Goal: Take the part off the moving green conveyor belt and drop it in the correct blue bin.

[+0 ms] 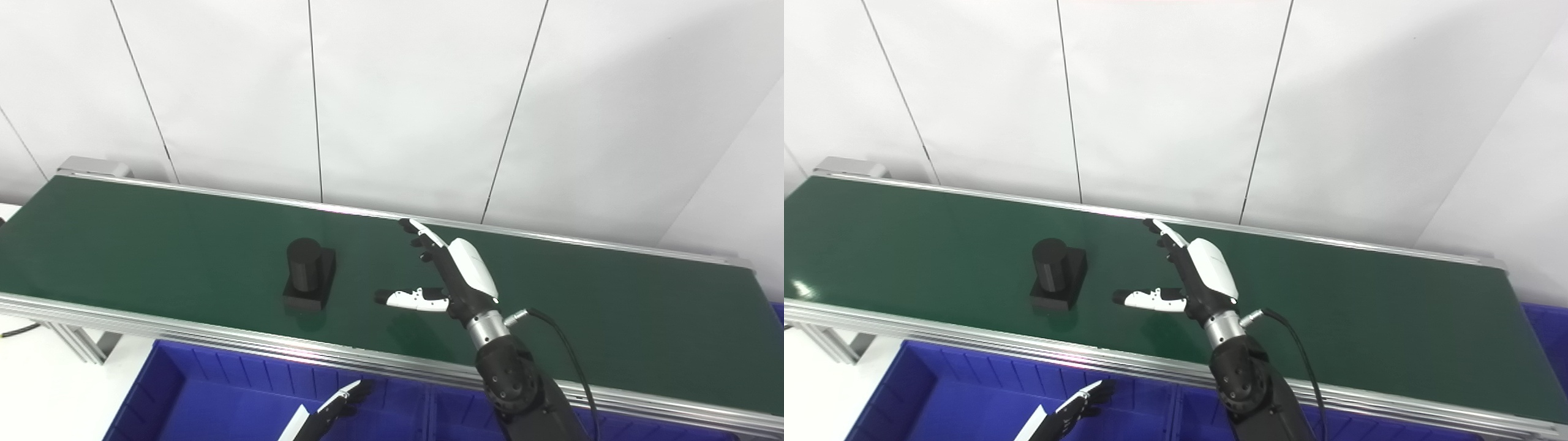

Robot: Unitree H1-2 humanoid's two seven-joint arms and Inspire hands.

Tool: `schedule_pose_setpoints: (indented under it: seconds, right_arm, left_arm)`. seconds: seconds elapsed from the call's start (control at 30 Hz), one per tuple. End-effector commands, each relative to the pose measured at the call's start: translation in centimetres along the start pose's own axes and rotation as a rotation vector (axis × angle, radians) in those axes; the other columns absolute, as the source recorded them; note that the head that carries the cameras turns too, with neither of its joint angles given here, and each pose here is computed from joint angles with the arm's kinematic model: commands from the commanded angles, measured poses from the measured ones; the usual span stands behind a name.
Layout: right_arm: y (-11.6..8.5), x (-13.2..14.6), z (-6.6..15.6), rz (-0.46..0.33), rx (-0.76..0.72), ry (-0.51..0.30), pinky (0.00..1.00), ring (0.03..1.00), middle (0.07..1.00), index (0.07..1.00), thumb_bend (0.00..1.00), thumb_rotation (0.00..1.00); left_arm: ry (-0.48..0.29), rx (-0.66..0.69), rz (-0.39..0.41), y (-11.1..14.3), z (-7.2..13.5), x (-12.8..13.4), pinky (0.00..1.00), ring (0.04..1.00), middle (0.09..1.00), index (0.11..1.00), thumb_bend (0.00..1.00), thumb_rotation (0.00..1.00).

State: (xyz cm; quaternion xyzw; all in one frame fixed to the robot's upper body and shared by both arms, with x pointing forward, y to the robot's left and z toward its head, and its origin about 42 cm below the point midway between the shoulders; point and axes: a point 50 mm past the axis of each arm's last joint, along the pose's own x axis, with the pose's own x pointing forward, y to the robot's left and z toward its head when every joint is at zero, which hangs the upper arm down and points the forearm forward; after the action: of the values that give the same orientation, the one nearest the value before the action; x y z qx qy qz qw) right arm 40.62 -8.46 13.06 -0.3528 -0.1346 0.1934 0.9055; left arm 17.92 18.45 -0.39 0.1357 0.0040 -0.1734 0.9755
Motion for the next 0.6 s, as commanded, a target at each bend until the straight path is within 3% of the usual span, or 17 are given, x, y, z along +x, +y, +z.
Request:
schedule_pose_setpoints:
  seconds: [0.0,0.57]
  right_arm:
    - [-0.6,2.5,2.0,-0.033,-0.02,-0.047,0.74,0.845,0.896,0.901,0.84,0.57]
    - [2.0,6.7,1.9,0.039,-0.071,0.012,0.78,0.862,0.894,0.891,0.88,0.54]
  left_arm:
    - [-0.058,0.002,0.006,0.5,0.8,0.2,0.83,0.877,0.888,0.884,0.85,0.84]
    - [-0.062,-0.002,0.007,0.0,1.0,-0.4,0.84,0.88,0.894,0.885,0.84,0.84]
